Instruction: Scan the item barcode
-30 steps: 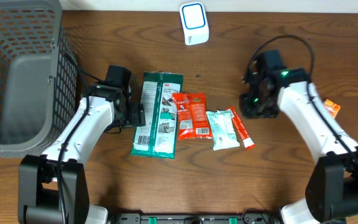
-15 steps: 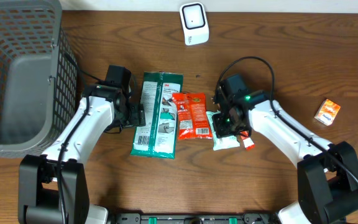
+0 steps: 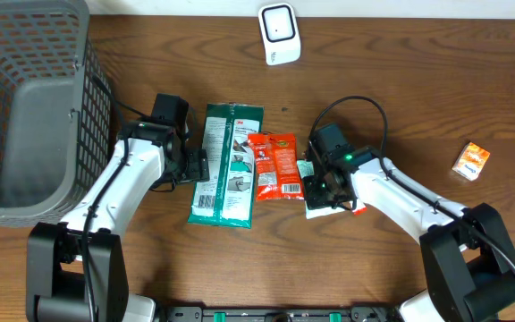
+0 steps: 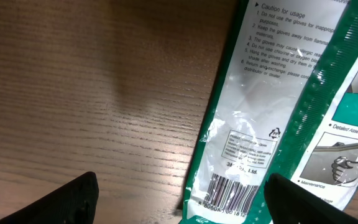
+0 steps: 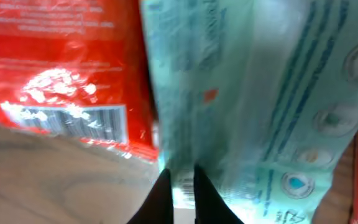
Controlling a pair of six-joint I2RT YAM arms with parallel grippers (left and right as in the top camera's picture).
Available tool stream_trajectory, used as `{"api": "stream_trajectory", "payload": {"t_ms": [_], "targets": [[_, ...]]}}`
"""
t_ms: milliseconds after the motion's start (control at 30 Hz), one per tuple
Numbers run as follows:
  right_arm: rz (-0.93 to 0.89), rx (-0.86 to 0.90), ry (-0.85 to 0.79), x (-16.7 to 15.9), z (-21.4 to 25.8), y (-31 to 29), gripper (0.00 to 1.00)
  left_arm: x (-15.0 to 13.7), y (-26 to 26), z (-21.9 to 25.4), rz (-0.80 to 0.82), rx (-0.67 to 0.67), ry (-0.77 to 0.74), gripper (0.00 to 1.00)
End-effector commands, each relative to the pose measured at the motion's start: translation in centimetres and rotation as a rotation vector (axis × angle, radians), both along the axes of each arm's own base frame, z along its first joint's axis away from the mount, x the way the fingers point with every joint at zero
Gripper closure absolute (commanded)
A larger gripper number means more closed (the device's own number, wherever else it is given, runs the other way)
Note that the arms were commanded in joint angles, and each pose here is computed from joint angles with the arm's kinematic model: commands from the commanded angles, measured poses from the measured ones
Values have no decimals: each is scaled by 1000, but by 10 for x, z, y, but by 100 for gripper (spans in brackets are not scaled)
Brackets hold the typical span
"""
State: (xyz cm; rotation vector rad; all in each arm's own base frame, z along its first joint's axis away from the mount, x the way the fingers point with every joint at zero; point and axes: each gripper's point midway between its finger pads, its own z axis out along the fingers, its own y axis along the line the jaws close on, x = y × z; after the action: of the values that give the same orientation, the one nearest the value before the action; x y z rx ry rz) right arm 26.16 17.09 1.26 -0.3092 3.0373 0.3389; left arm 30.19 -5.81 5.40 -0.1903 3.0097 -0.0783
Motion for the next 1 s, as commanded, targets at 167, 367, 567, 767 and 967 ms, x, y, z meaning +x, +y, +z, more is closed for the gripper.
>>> {"api": "stream_trajectory", "payload": {"t_ms": [167, 367, 567, 767, 967], "targets": [[51, 40, -108, 42, 54, 24, 88, 1, 1, 1, 4, 8, -4, 14], [10, -100, -186, 59, 51, 0, 92, 1, 1, 1, 4, 7, -4, 14], [-25, -182, -204, 60, 41, -17, 92, 1, 1, 1, 4, 8, -4, 14], [-29, -167, -232, 57, 16, -18, 92, 1, 1, 1, 4, 7, -4, 14], [-35, -140, -281, 60, 1, -17, 91, 1, 1, 1, 4, 8, -4, 14]]}}
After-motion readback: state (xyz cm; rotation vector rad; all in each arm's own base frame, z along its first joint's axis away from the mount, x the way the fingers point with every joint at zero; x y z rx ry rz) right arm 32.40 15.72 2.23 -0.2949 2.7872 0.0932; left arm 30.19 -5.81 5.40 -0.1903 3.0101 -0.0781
